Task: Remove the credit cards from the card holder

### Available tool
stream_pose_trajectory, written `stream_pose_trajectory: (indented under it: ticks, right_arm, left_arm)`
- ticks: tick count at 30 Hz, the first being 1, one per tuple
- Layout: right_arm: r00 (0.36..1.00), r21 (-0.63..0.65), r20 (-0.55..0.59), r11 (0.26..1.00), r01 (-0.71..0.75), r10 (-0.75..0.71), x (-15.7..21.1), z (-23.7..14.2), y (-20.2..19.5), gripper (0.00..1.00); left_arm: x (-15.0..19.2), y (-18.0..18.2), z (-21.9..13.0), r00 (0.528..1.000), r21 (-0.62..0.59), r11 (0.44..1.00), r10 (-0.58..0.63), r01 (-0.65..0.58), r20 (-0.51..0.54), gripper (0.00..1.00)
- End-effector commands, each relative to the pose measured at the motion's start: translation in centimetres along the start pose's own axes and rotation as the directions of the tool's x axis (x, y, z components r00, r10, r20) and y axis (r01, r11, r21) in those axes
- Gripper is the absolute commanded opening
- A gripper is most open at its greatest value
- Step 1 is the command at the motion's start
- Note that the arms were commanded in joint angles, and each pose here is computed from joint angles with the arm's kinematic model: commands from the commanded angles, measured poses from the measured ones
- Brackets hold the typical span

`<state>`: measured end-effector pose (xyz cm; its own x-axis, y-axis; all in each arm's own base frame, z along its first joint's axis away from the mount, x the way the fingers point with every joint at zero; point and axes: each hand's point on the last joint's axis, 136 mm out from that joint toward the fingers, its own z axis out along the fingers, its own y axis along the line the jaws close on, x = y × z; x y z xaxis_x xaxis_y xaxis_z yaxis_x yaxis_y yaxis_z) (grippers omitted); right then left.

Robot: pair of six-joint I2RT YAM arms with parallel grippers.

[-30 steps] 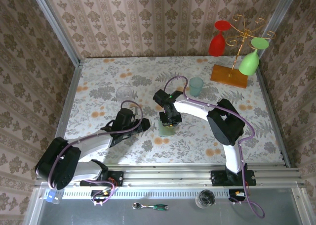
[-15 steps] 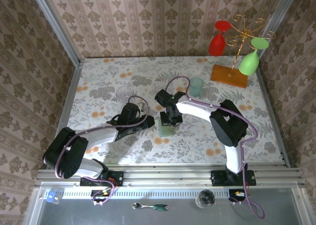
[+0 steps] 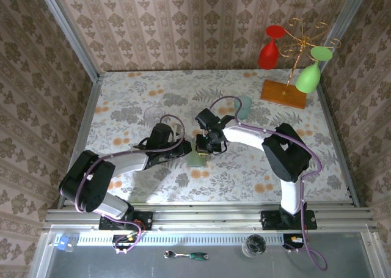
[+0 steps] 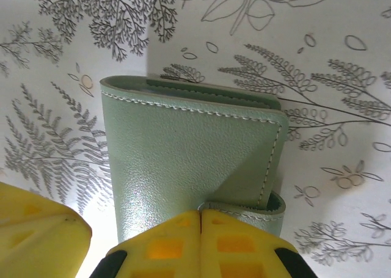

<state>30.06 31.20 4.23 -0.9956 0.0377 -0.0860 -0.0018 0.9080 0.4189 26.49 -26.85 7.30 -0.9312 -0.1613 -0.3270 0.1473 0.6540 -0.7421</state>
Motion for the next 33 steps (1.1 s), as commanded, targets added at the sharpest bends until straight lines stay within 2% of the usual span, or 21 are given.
stream_pose_trajectory:
  ticks: [1, 10, 12, 14, 16, 23, 28, 33]
  right_arm:
    - [0.999, -0.072, -0.005, 0.996, -0.045, 0.044, 0.0, 0.6, 1.2, 0.0]
    - [0.998, -0.079, -0.008, 0.995, -0.061, 0.06, 0.1, 1.3, 1.0, 0.0]
    - [0.998, -0.037, -0.015, 0.998, -0.053, 0.053, 0.3, 1.4, 0.3, 0.0]
    - [0.999, 0.034, -0.043, 0.999, -0.02, 0.022, 0.7, 1.6, -0.7, 0.0]
    - [0.997, 0.136, -0.08, 0.99, 0.032, -0.022, 1.4, 1.6, -1.8, 0.0]
    - [0.988, 0.294, -0.127, 0.948, 0.123, -0.089, 2.5, 1.5, -3.8, 0.0]
    - [0.981, 0.424, -0.136, 0.887, 0.182, -0.137, 2.4, 0.5, -5.8, 0.0]
    - [0.973, 0.499, -0.151, 0.836, 0.229, -0.176, 2.3, -0.4, -7.2, 0.0]
  left_arm:
    - [0.7, 0.6, 0.2, 0.998, 0.014, 0.998, -0.057, 0.057, -0.04, 0.0]
    - [2.6, 2.9, 1.6, 0.974, -0.02, 0.988, -0.152, 0.151, -0.169, 0.0]
    - [3.5, 3.9, 2.0, 0.961, -0.066, 0.985, -0.171, 0.16, -0.219, 0.0]
    - [4.8, 6.1, 1.9, 0.935, -0.191, 0.968, -0.214, 0.164, -0.284, 0.0]
    - [5.5, 7.6, 1.7, 0.921, -0.259, 0.952, -0.242, 0.165, -0.306, 0.0]
    - [6.4, 9.7, 1.4, 0.901, -0.316, 0.927, -0.302, 0.201, -0.313, 0.0]
    - [6.9, 10.4, 1.5, 0.891, -0.34, 0.916, -0.324, 0.213, -0.317, 0.0]
    - [7.2, 11.2, 1.3, 0.882, -0.366, 0.903, -0.348, 0.224, -0.317, 0.0]
